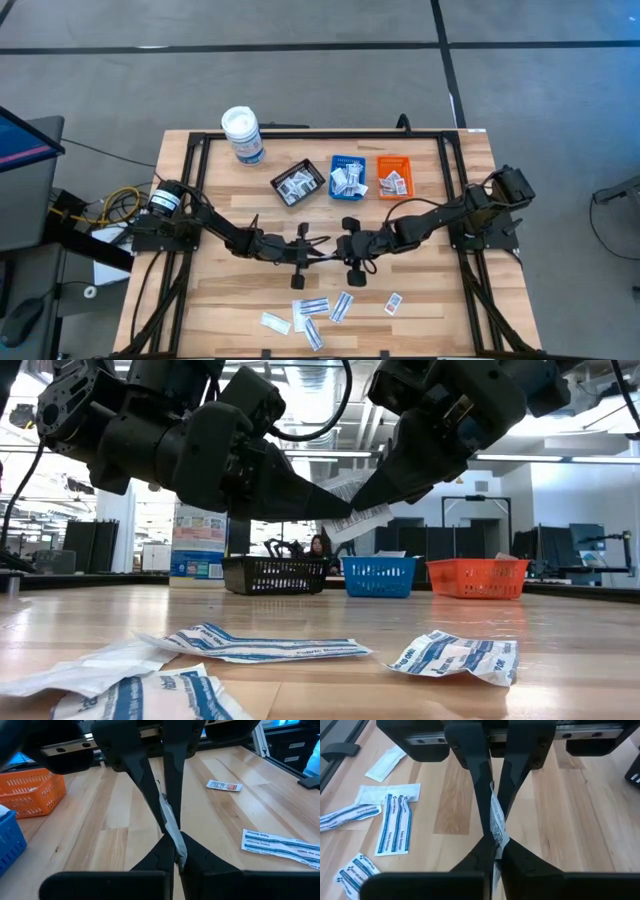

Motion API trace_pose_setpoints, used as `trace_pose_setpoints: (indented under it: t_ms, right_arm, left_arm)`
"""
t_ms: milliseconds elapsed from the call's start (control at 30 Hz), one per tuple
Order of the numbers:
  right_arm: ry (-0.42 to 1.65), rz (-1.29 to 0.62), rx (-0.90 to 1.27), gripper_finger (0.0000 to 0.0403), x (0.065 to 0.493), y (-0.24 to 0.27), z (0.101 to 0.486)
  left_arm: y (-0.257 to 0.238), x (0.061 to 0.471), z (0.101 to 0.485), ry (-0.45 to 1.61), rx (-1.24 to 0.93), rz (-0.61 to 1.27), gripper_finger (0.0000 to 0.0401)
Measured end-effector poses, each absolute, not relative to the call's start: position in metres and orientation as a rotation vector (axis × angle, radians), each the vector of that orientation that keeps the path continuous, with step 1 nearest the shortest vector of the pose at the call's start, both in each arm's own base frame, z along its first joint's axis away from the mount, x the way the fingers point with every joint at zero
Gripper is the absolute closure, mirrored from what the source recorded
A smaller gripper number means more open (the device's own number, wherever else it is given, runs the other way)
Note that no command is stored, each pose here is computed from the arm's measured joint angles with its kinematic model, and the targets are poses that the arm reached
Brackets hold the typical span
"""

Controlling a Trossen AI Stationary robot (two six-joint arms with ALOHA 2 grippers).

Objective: Pick & Place First Aid Supplies
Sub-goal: Put the black towelette pack into the black bin

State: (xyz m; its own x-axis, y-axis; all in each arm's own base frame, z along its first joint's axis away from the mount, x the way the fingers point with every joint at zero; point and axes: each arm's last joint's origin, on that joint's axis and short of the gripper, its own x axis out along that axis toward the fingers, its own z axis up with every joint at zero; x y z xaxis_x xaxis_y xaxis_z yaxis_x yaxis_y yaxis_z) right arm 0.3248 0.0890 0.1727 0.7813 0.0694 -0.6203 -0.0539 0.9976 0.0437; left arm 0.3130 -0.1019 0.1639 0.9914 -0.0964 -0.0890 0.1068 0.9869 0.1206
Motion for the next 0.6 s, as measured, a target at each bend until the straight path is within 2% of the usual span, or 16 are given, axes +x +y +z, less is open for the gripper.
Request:
trace_pose_setpoints:
  t_ms: [467,600]
  right_arm:
    - [0.677,0.054,0.016,0.0395,0.309,0.091,0.195]
    - [0.702,0.058,0.002,0.0395,0.306,0.094,0.194]
  left_arm:
    - [-0.102,0.314,0.167,0.073,0.121,-0.100,0.0391]
    - [-0.103,0.311,0.156,0.142,0.142,-0.131,0.0392]
